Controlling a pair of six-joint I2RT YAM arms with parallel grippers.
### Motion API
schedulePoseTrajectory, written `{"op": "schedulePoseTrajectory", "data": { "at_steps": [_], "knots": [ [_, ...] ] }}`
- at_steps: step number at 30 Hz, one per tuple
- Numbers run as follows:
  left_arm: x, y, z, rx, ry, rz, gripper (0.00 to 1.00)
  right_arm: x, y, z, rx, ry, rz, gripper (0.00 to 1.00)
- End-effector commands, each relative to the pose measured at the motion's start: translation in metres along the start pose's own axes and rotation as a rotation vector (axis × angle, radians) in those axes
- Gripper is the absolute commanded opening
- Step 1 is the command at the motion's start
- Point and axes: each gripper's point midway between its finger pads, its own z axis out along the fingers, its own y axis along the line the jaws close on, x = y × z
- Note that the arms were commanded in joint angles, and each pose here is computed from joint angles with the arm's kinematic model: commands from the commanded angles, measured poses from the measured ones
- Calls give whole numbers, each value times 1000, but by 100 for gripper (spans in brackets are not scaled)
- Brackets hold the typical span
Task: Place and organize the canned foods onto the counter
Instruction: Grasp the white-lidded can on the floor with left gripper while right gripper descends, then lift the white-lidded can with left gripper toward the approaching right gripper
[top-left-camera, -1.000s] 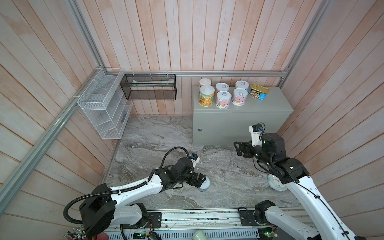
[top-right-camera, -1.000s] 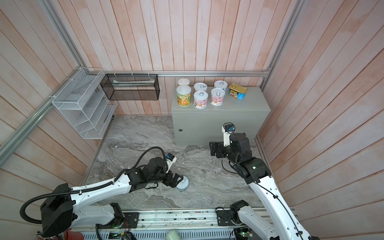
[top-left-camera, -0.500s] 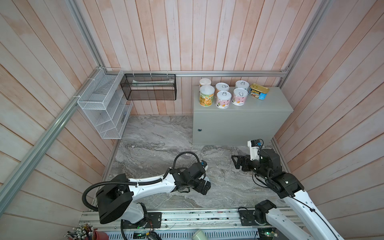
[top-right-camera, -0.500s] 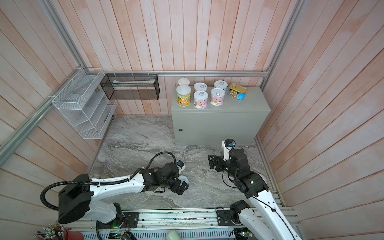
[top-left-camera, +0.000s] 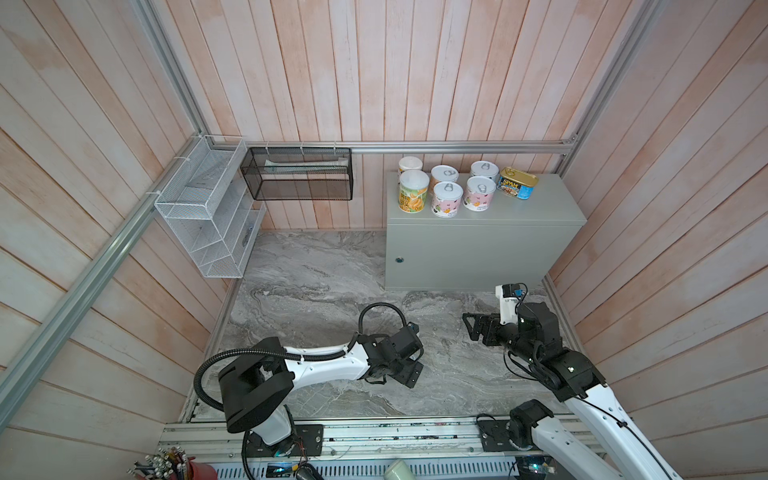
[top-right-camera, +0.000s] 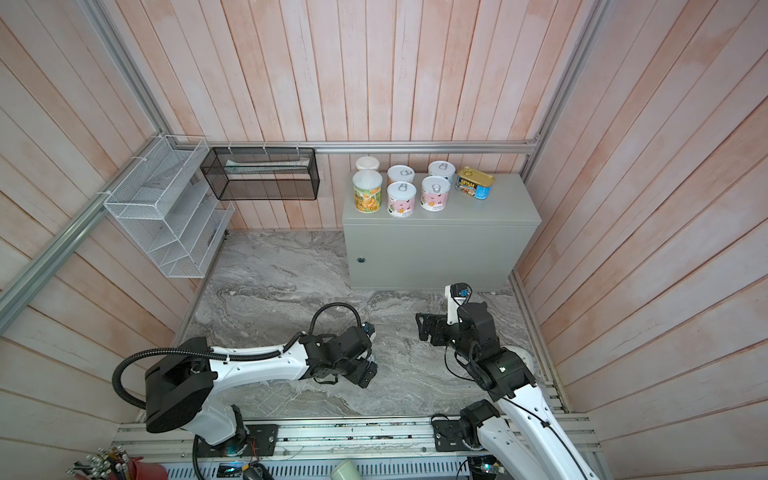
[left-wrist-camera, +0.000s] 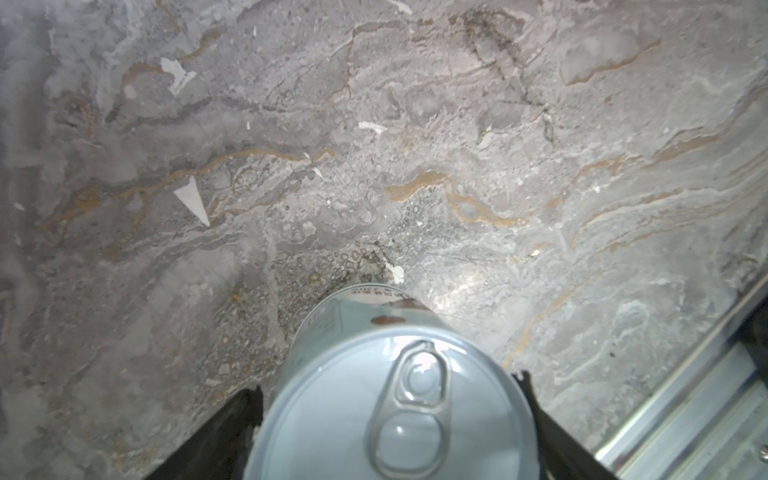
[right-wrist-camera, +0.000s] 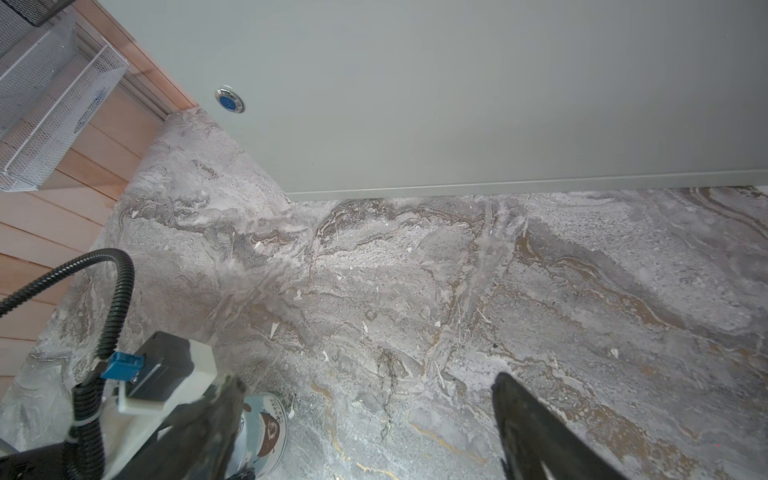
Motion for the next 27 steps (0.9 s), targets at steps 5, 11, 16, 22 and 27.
{"op": "schedulePoseTrajectory", "data": {
  "at_steps": [5,11,16,22,27],
  "knots": [
    [-6,11,4,-72,-17,11,65,0,10,-1,-55,-7,30,94],
    [-18,8,2,-23,-36,-38,56,5,20,0,-125,-1,58,94],
    [-38,14,-16,79,-82,-104,53,12,27,2,-171,-5,48,93],
    [-65,32,-40,104,-97,-119,53,29,48,7,-289,-36,29,93],
    [-79,36,-54,128,-86,-110,52,47,57,18,-288,-33,-15,93]
  ]
}}
